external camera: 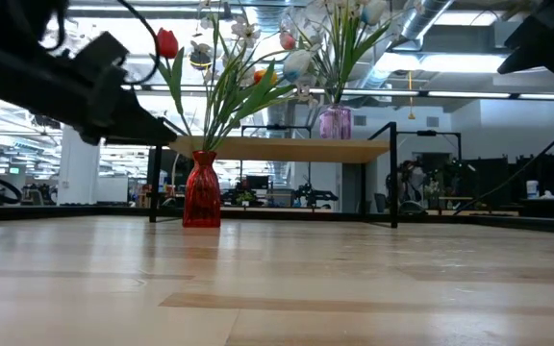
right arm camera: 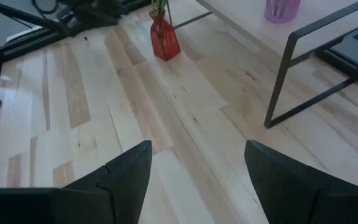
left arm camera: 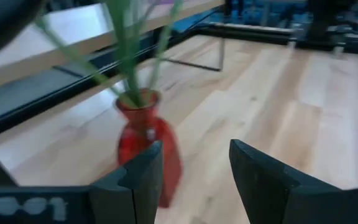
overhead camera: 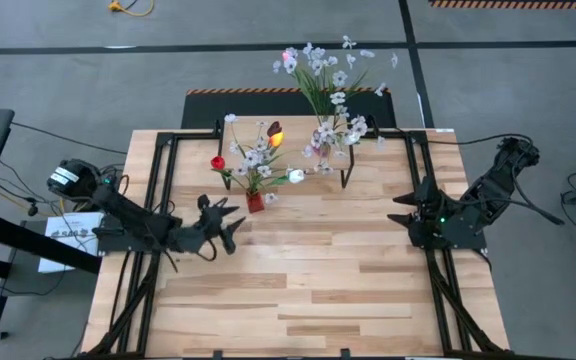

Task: Pick and place flowers into a vace then onto a shelf
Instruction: Put the red vase on the shelf

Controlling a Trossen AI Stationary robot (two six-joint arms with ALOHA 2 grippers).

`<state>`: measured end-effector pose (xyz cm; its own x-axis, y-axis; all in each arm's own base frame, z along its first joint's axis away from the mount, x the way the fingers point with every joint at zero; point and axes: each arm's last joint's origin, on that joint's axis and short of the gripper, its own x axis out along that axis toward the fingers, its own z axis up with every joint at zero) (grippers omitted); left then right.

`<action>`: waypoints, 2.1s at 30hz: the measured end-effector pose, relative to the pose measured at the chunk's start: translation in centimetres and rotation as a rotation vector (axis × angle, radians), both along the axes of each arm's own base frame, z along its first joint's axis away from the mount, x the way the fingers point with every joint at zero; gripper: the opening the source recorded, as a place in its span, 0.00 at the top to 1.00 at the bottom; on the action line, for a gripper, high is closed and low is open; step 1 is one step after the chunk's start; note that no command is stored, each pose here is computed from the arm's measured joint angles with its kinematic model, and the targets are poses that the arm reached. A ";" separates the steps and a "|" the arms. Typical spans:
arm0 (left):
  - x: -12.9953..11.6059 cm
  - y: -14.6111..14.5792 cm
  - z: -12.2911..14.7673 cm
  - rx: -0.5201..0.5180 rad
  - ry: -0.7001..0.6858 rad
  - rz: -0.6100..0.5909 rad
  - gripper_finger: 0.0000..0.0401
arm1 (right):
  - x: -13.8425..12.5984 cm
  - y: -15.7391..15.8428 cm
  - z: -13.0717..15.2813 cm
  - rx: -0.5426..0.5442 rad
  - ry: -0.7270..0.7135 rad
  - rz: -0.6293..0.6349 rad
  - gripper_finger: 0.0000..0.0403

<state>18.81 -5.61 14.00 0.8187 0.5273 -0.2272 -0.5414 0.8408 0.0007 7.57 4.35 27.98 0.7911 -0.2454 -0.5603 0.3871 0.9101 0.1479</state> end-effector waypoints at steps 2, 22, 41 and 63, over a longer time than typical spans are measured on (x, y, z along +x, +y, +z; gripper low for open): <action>0.2 0.9 -0.1 -0.022 0.001 0.015 0.57 | 0.0 0.0 0.0 0.001 -0.001 0.000 0.38; 1.3 3.5 0.5 -0.020 0.001 0.160 0.57 | 0.0 0.0 0.0 -0.008 0.003 0.006 0.38; 1.6 4.7 0.0 -0.103 0.034 0.095 0.57 | 0.0 0.0 0.0 -0.023 0.008 0.016 0.38; 1.7 5.9 0.0 -0.058 0.097 0.059 0.50 | 0.0 0.0 0.0 -0.022 0.008 0.016 0.38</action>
